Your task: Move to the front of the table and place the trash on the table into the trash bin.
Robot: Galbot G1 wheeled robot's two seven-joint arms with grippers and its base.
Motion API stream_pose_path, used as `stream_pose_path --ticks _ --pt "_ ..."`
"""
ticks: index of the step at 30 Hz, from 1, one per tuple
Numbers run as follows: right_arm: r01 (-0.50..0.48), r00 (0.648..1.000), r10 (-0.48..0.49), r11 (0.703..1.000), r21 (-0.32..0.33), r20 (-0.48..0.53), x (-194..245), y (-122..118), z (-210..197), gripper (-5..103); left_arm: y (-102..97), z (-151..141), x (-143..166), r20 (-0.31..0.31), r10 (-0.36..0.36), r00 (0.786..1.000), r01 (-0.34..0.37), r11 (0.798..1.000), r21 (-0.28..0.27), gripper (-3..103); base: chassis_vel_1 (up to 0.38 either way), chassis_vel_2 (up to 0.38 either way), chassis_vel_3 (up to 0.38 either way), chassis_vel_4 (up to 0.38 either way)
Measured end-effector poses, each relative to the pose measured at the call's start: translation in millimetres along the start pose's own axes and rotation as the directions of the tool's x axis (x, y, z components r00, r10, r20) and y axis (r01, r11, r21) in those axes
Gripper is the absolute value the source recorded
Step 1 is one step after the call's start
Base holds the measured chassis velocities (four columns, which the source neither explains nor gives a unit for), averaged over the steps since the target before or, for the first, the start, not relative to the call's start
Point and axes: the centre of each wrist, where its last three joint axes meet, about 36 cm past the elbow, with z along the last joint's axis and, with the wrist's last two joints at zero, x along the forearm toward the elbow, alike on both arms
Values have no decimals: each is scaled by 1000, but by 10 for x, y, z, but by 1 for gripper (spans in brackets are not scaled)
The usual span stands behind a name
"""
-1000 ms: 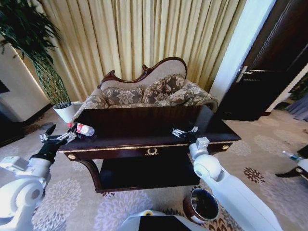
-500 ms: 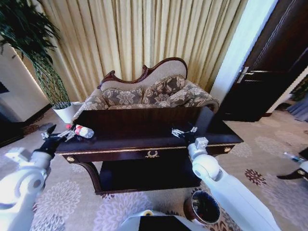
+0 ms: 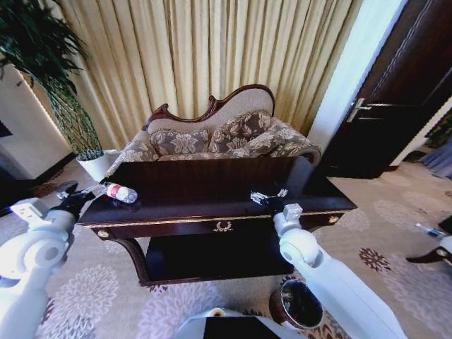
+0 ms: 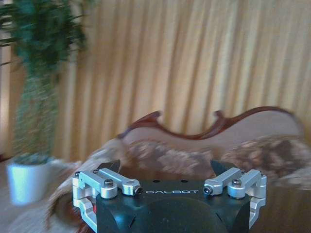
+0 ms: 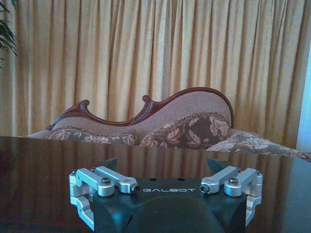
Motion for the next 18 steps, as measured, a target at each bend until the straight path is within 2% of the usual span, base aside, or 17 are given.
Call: stream_pose_path --ticks 1,3,5,6,8,14,16,17,18 --pt "-1 1000 1 1000 0 0 0 -2 0 100 78 -47 -33 -4 25 1000 -25 1000 -3 100 0 0 0 0" --pt "-3 1000 3 1000 1 0 -1 -6 1 100 112 -105 -58 -27 26 999 -26 1000 7 100 0 0 0 0" --pt "-8 1000 8 1000 0 -3 -6 -12 11 100 21 -226 -63 -118 -75 990 80 996 36 100 0 0 0 0" --pt "-8 1000 8 1000 0 -3 -6 -12 11 100 21 -226 -63 -118 -75 990 80 996 36 100 0 0 0 0" --pt "-7 1000 7 1000 -3 -9 -10 4 37 100 -124 -311 -56 -190 -138 972 154 986 70 100 0 0 0 0" --pt "1 1000 -1 1000 -4 -17 -20 48 76 100 -202 -303 -147 -224 -185 957 208 975 81 100 0 0 0 0" --pt "2 1000 -2 1000 -4 -18 -25 51 83 100 -150 -311 -206 -225 -138 965 174 974 149 100 0 0 0 0" --pt "2 1000 -2 1000 -4 -18 -25 51 83 100 -150 -311 -206 -225 -138 965 174 974 149 100 0 0 0 0" --pt "2 1000 -2 1000 -3 -19 -28 51 86 100 -136 -329 -235 -224 -116 968 158 971 178 100 0 0 0 0"
